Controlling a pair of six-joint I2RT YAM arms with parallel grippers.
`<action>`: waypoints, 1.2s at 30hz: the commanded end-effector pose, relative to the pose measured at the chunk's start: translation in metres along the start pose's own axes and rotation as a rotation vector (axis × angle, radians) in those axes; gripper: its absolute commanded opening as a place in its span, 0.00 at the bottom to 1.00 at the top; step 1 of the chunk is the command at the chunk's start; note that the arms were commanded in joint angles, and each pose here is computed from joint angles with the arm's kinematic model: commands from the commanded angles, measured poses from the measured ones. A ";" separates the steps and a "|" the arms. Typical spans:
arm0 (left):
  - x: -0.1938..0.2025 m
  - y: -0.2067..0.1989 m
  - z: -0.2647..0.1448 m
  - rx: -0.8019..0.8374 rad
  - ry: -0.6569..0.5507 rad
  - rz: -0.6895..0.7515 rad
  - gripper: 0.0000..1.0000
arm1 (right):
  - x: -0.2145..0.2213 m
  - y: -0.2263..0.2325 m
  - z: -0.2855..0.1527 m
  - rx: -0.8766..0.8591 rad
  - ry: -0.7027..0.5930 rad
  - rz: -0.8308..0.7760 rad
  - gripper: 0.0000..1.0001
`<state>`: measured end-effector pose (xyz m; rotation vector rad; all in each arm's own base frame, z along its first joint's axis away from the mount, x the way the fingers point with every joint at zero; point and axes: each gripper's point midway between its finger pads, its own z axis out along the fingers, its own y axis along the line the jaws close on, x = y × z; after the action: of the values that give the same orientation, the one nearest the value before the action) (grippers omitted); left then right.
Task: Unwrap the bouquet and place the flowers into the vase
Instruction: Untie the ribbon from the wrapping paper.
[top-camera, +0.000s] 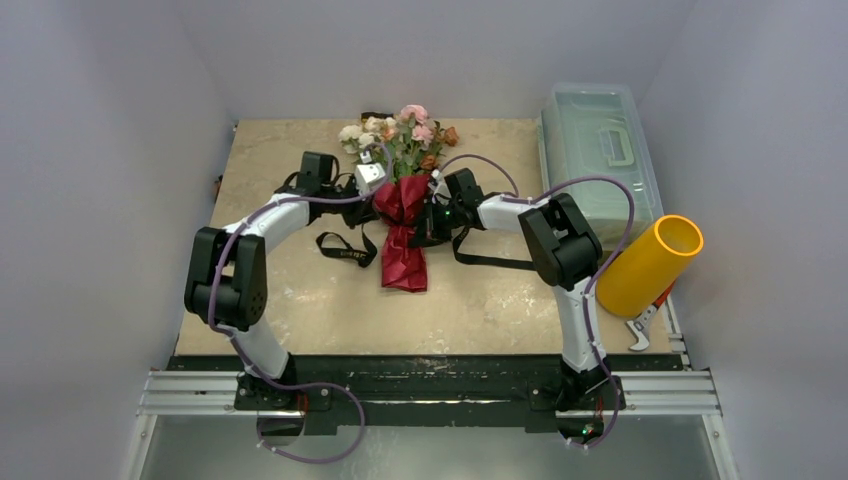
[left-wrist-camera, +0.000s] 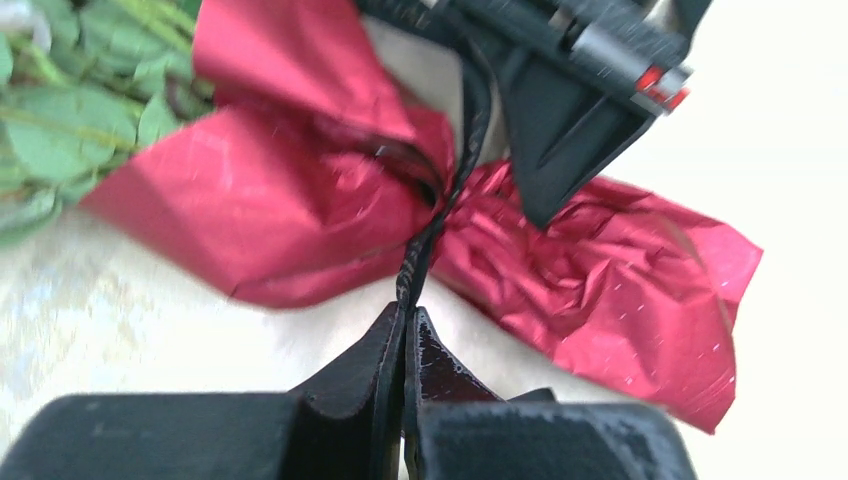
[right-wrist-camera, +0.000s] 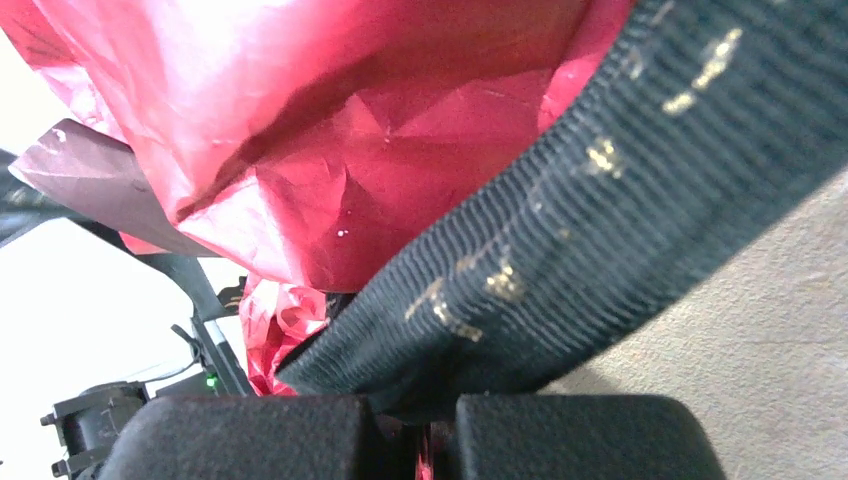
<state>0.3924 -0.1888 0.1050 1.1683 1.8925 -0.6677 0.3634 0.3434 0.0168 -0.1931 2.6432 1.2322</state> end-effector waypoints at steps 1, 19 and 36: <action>0.015 0.027 -0.018 -0.078 0.001 -0.008 0.00 | 0.005 -0.041 0.001 0.177 -0.023 0.007 0.00; -0.099 -0.030 0.001 0.065 -0.251 0.011 0.00 | 0.002 -0.046 -0.003 0.223 -0.038 -0.015 0.00; 0.090 0.037 -0.021 -0.170 0.203 -0.080 0.00 | 0.004 -0.039 -0.003 0.190 -0.033 0.002 0.00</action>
<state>0.3973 -0.1382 0.0579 0.9880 2.1042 -0.5638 0.3665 0.3414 0.0170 -0.1888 2.6428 1.1697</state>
